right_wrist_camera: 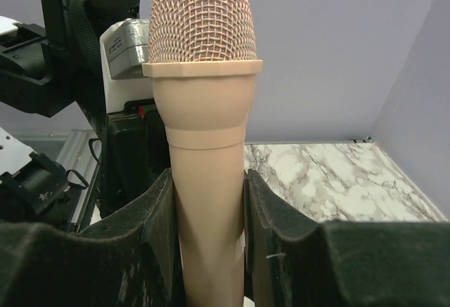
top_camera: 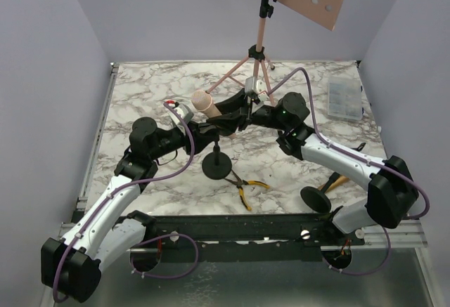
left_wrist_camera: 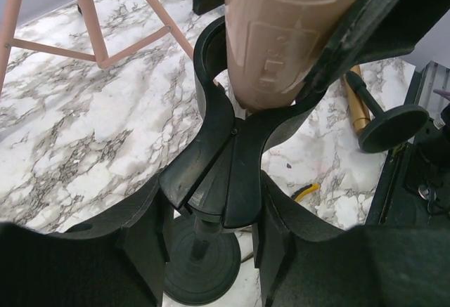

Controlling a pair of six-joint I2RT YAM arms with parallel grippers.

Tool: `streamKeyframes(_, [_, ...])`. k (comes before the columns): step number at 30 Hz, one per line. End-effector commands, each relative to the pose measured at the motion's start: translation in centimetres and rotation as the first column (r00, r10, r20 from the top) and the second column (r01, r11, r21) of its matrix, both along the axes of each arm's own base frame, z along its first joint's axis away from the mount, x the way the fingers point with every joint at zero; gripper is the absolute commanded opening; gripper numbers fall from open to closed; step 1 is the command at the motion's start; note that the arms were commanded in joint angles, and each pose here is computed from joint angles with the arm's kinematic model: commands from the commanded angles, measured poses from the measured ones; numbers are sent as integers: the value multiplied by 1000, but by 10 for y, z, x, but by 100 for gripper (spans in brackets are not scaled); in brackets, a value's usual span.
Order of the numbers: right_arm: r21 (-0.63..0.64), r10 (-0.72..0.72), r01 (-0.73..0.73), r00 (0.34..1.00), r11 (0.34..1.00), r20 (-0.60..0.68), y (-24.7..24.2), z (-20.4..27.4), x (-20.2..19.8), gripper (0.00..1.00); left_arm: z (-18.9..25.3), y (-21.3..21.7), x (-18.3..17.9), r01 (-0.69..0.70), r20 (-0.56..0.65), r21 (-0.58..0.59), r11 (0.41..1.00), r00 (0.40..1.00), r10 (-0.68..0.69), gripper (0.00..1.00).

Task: Set up the instrument practice props

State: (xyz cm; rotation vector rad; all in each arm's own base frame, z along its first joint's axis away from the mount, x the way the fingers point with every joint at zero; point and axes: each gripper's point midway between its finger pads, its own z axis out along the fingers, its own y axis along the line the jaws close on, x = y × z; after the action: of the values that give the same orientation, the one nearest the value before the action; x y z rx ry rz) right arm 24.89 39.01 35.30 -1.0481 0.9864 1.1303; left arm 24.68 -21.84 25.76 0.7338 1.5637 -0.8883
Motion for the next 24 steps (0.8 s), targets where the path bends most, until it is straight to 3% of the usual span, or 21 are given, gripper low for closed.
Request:
streamKeyframes(1, [69,-2,-1,999,998,41,-7,20,-10,0,14,-2,-4,16,29,-43,999,999,-15,54])
streamKeyframes(3, [75,-8,5,999,997,33,-7,19,-9,6,17,-2,-5,19,26,-49,999,1000,-18,74])
streamKeyframes(4, [76,-11,9,1000,997,24,-7,19,-8,17,17,-3,-5,21,24,-51,998,1000,-19,81])
streamKeyframes(6, [70,-22,22,1000,997,-4,-8,18,-6,48,14,-2,-4,12,19,-48,999,1000,-12,82])
streamKeyframes(9, [47,-38,40,998,998,-41,-8,13,-3,74,17,-2,-4,14,20,-52,999,1000,-13,80])
streamKeyframes(17, [-22,-247,248,945,969,-217,-36,10,13,93,18,-4,-7,31,5,-65,997,1000,-31,66])
streamKeyframes(19, [-74,-308,300,912,951,-271,-42,4,20,93,17,-4,-7,27,-1,-68,997,1000,-27,65])
streamKeyframes(21, [-98,-351,339,863,936,-362,-49,-3,22,93,17,-5,-6,28,-5,-69,997,1000,-28,62])
streamKeyframes(24, [-133,-383,381,715,915,-585,-57,-19,22,93,18,-5,-7,30,-7,-78,996,1000,-31,60])
